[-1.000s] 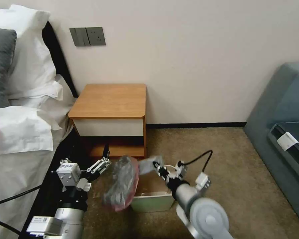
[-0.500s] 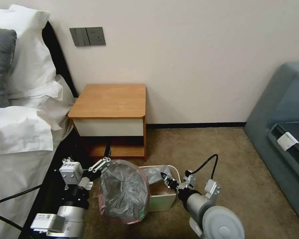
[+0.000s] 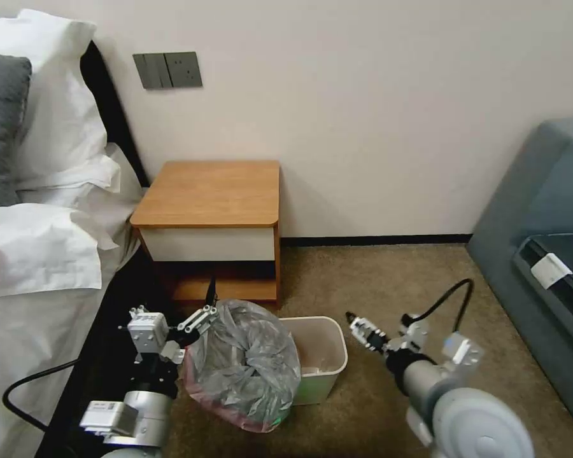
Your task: Pick up the garbage bag from the table and place it over the trash can.
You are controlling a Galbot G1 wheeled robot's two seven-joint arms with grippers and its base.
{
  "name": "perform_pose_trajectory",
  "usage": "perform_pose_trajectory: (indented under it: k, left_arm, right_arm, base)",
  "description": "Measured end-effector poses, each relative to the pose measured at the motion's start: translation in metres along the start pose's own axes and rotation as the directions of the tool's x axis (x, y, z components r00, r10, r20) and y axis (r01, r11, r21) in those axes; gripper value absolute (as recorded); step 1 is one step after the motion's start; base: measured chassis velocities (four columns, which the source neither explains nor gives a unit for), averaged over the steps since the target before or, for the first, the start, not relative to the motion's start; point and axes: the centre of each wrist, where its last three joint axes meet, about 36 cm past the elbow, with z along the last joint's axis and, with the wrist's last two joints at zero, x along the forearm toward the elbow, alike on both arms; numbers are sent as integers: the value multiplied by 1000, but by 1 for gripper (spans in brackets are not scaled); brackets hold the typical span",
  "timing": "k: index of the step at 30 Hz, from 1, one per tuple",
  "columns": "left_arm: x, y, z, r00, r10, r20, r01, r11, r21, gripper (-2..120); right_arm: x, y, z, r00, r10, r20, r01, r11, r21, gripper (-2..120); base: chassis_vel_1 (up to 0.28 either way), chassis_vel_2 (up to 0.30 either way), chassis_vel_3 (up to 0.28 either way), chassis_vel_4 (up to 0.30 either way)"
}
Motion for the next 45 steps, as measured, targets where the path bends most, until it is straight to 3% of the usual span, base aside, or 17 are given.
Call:
perform_pose_trajectory:
  k: [6, 10, 11, 21, 32, 36, 45]
  left_arm:
    - [-3, -2, 16, 987, -41, -154, 38, 999, -21, 99]
    - [-3, -1, 23, 976, -66, -206, 60, 998, -34, 97]
    - [-3, 0, 27, 967, -81, -243, 75, 997, -35, 92]
    - [-3, 1, 37, 930, -72, -361, 92, 995, 40, 58]
    - [-4, 3, 49, 907, -75, -415, 110, 992, 60, 60]
    - [-6, 1, 51, 888, -60, -456, 123, 986, 110, 62]
    - [-14, -5, 50, 892, -37, -451, 108, 985, 133, 64]
  right_arm:
    - [-6, -2, -1, 995, -6, 95, 2, 999, 43, 100]
    - [-8, -3, 2, 995, -1, 104, -3, 999, 41, 100]
    - [-8, -2, 2, 994, 1, 106, -5, 999, 34, 100]
    - [-6, -2, 5, 993, 14, 117, -17, 1000, 22, 100]
    - [-7, -1, 13, 994, 25, 111, -26, 1000, 12, 100]
    - [-7, -2, 16, 993, 33, 113, -34, 999, 8, 100]
    - [-6, -2, 19, 993, 38, 115, -39, 999, 7, 100]
  base:
    - [0, 0, 0, 0]
    - [0, 0, 0, 0]
    - [0, 0, 0, 0]
    - [0, 0, 0, 0]
    - [0, 0, 0, 0]
    - [0, 0, 0, 0]
    - [0, 0, 0, 0]
